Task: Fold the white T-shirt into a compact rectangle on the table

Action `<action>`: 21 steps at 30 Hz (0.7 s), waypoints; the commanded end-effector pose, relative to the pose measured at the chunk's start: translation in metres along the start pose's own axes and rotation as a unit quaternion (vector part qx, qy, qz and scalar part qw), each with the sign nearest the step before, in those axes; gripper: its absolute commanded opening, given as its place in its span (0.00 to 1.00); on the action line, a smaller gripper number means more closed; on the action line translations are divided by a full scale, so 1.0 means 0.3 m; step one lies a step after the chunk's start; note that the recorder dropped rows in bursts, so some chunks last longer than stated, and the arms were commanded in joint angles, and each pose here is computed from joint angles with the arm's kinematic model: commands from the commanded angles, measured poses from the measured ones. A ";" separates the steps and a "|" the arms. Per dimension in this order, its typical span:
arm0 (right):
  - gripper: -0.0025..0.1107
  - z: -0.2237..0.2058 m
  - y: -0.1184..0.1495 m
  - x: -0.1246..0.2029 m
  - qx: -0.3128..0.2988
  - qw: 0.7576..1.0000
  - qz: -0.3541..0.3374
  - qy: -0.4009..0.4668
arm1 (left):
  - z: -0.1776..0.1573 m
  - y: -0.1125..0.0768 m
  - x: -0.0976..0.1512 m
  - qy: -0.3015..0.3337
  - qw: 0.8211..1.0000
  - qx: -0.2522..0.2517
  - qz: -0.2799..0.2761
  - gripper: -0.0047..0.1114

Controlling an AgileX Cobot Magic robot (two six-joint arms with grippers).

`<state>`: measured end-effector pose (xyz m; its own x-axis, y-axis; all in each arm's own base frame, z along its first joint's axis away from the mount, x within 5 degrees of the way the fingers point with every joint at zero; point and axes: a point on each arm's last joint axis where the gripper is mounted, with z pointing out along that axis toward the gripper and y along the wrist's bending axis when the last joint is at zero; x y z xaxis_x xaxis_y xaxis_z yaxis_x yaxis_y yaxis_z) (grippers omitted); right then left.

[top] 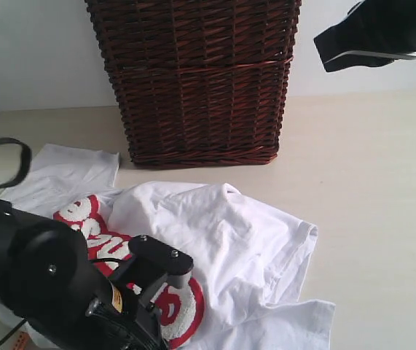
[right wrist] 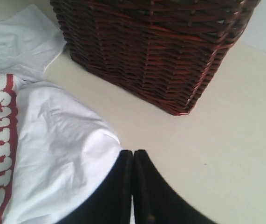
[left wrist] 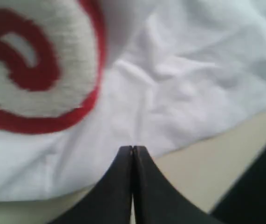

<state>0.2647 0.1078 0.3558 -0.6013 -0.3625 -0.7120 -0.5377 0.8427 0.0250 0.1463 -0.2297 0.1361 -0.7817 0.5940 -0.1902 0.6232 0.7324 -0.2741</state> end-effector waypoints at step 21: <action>0.02 -0.008 0.013 0.027 -0.023 0.999 -0.008 0.041 | -0.069 0.254 0.169 0.357 0.905 -0.227 -0.053 0.04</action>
<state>0.2602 0.1082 0.3527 -0.6284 -0.3873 -0.6746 -0.5577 0.8289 0.0435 0.1540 -0.1455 0.1207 -0.7249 0.5018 0.4719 0.6284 0.7623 0.1548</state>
